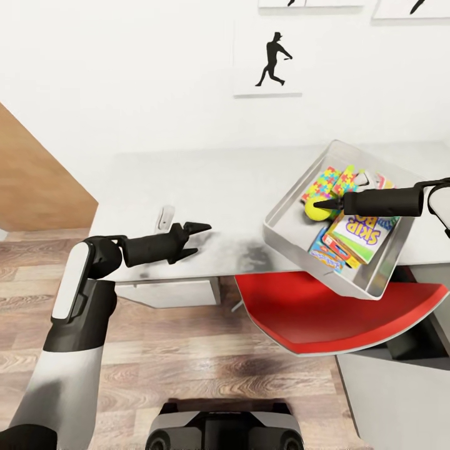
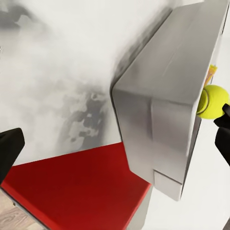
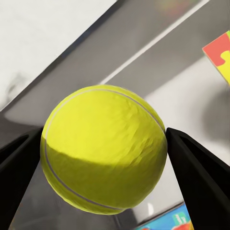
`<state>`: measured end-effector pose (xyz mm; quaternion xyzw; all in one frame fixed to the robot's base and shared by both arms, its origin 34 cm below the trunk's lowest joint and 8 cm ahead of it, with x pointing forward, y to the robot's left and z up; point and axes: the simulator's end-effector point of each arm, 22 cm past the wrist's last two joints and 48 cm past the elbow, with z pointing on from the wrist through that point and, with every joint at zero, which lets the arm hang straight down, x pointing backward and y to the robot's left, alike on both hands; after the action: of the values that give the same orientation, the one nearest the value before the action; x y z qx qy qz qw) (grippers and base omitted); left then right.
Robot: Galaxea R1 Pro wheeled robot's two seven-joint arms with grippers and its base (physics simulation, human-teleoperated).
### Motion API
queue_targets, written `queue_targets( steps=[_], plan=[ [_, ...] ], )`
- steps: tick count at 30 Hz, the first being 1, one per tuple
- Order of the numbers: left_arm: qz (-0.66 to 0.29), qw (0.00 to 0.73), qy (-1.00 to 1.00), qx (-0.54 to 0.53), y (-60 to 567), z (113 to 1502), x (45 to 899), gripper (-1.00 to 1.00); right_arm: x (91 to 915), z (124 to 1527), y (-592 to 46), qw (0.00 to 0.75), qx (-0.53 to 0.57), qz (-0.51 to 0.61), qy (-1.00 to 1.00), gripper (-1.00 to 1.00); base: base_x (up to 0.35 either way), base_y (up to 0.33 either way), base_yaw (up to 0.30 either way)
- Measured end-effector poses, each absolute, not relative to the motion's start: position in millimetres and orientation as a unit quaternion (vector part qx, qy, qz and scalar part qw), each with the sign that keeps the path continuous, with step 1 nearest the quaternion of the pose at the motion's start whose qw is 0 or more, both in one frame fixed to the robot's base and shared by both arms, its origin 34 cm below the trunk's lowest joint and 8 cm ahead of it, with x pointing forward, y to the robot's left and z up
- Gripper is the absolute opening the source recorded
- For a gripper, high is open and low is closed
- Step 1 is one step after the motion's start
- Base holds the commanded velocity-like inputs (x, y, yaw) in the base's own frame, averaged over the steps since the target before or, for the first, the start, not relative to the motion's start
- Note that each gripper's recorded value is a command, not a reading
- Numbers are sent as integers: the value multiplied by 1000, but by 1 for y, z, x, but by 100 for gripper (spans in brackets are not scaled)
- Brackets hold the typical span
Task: Put all the toys in the child's room - the three board games (two on the bed and one on the table), the two jigsaw puzzles on the table, and the tennis ball on the table - inside the toy box on the table in the child's room.
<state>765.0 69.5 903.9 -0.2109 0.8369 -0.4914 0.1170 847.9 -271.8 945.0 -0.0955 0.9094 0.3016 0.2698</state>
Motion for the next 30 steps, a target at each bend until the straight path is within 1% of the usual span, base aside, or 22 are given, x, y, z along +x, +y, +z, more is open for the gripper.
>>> queue_targets(
  steps=[30],
  plan=[
    [-493, 114, 837, -210, 66, 898, 771, 100, 848, 931, -275, 262, -91, 300, 913, -100, 0, 0, 0]
  ],
)
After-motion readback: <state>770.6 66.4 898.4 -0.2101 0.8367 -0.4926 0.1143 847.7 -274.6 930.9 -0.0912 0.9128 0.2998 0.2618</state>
